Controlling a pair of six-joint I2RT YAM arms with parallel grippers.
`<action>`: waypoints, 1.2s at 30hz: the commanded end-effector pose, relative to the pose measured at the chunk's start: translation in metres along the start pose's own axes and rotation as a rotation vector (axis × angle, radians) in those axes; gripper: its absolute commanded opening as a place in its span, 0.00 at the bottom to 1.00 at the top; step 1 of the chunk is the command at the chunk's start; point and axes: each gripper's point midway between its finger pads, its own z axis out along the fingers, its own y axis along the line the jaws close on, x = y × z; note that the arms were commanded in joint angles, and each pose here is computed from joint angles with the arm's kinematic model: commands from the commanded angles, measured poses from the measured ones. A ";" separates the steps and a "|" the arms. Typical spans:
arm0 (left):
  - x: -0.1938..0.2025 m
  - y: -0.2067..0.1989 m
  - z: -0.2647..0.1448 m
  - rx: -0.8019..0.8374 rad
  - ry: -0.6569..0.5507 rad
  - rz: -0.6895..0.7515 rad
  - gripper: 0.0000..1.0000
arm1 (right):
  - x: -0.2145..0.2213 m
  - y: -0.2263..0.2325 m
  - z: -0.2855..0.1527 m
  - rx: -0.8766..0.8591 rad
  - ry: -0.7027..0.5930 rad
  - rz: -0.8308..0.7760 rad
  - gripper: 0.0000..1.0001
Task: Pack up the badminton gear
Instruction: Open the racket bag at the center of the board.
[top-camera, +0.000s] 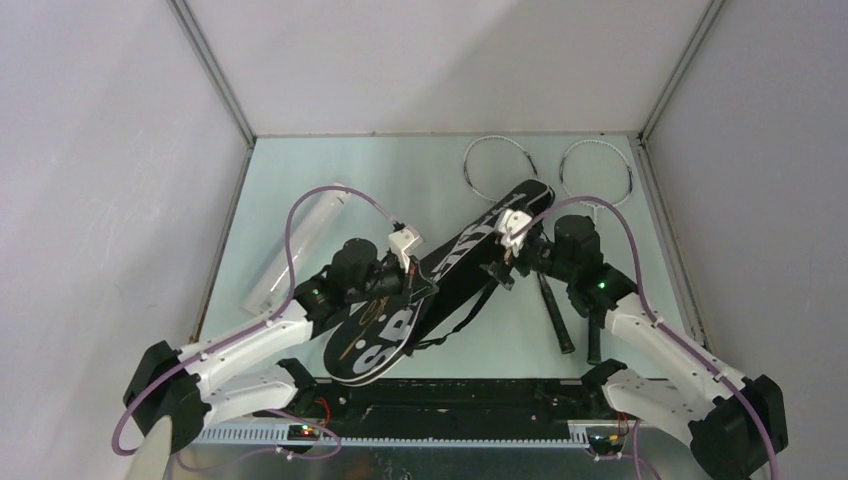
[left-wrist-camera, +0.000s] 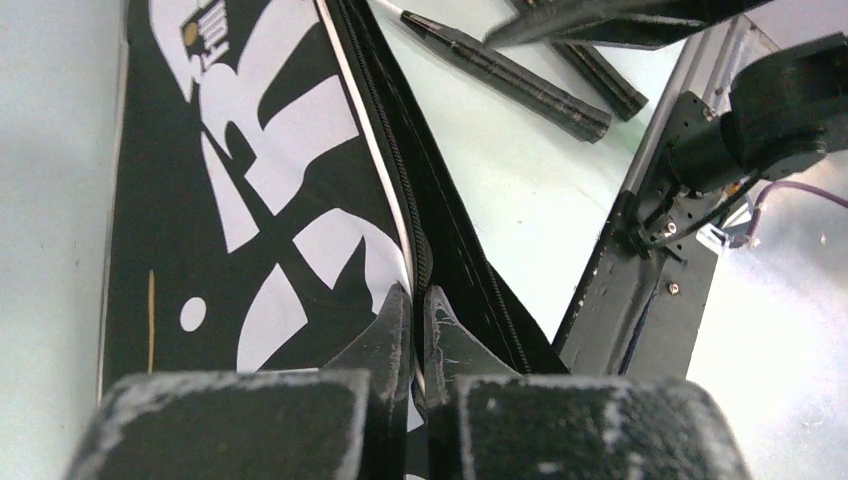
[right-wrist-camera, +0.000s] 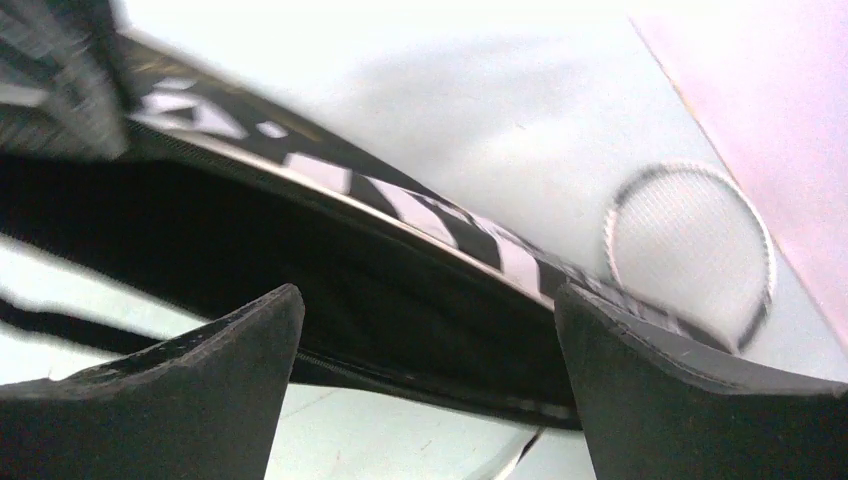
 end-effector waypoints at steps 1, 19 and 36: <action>-0.044 -0.025 -0.012 0.099 -0.104 0.161 0.00 | -0.016 0.054 -0.013 -0.404 -0.108 -0.299 0.99; -0.055 -0.034 -0.027 0.124 -0.136 0.289 0.00 | 0.008 0.045 0.019 -0.469 0.022 -0.240 0.22; -0.159 0.029 -0.125 -0.456 -0.646 -0.026 1.00 | -0.096 -0.067 0.035 0.196 -0.190 0.587 0.00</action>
